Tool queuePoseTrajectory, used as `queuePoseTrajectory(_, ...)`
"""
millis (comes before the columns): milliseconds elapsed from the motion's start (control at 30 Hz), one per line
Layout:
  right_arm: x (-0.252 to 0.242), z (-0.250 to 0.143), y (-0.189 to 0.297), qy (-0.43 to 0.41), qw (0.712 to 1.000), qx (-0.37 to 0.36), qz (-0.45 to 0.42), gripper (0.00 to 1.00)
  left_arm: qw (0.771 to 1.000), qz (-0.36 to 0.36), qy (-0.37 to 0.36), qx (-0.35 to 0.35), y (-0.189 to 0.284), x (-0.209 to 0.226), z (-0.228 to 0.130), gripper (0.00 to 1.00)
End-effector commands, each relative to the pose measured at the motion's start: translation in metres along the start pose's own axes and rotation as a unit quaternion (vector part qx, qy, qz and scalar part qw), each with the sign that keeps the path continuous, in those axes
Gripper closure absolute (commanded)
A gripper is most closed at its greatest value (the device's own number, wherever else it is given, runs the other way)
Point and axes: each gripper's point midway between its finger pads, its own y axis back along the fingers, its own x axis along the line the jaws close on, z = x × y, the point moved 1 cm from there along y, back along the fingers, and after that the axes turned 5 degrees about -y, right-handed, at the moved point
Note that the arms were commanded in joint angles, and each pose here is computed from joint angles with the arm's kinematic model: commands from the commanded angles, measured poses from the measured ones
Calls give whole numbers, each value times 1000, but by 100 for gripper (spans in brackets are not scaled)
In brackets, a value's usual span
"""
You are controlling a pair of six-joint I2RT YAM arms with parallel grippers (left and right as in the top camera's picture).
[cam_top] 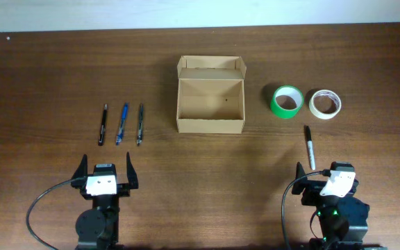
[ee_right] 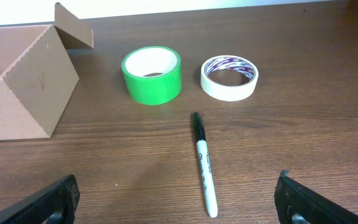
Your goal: Pack container
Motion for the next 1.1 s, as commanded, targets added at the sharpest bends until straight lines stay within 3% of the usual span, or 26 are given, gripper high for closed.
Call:
queuePoseTrajectory(0, -4, -1, -1, -5, 1000, -2, -11, 1, 1000, 5, -1, 2, 0, 2, -2, 1)
queuePoseTrajectory(1067, -4, -1, -1, -4, 1000, -2, -12, 1, 1000, -9, -1, 0, 0, -3, -2, 1)
